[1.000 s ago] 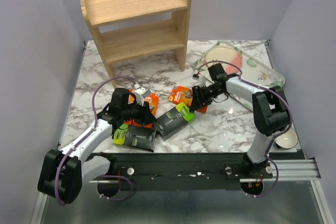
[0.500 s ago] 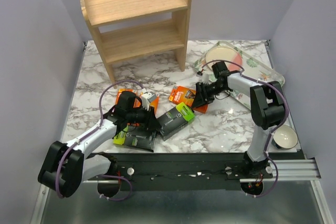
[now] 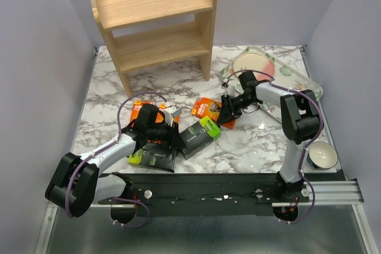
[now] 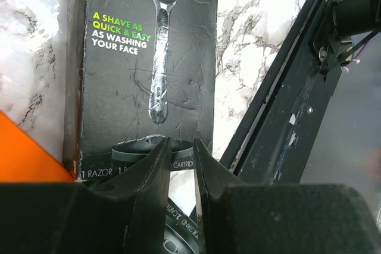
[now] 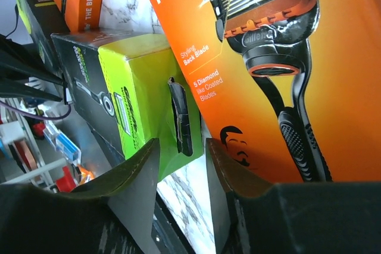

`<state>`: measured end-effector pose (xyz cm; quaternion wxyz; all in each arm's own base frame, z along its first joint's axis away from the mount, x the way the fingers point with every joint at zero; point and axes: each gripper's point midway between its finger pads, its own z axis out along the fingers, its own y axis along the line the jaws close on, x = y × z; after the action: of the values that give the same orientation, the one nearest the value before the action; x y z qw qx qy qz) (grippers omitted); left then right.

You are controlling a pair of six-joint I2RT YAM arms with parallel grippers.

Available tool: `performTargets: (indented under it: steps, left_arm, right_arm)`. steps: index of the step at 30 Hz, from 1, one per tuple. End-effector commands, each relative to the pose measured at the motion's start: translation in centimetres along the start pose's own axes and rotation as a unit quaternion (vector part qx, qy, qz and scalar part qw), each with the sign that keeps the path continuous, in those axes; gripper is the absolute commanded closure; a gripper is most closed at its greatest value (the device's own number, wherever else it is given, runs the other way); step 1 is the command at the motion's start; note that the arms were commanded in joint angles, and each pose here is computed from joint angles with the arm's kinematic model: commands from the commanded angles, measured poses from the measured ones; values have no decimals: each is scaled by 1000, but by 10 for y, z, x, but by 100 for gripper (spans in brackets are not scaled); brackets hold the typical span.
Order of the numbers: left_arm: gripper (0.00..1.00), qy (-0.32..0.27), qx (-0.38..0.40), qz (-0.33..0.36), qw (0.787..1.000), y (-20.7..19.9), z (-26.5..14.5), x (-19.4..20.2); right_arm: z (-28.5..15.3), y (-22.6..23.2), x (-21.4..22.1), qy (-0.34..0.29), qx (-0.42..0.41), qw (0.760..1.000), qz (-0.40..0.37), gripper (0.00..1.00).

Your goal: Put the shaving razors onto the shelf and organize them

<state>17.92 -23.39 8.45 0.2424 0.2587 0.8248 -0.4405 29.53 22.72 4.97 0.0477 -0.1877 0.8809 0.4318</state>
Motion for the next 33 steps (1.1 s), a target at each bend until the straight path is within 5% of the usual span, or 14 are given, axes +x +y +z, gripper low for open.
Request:
performTargets:
  steps: [1,13,22,26,30,33]
  left_arm:
    - [70,-8,-2,5,1000,0,4,-6]
    - [69,-20,-19,1,1000,6,5,-11]
    - [66,-36,-30,15,999,14,10,-23]
    - [63,-50,-37,39,997,14,7,-38]
    - [30,-94,-113,57,988,24,-9,-85]
    - [17,-137,-164,27,977,20,-28,-133]
  right_arm:
    - [4,-14,5,18,32,999,-3,52]
    - [26,-4,9,40,3,999,3,53]
    - [26,6,7,38,-29,999,2,70]
    - [19,19,2,27,-41,999,-7,95]
    - [-6,36,-15,-10,-30,999,8,99]
    - [-35,52,-27,-44,-51,997,36,99]
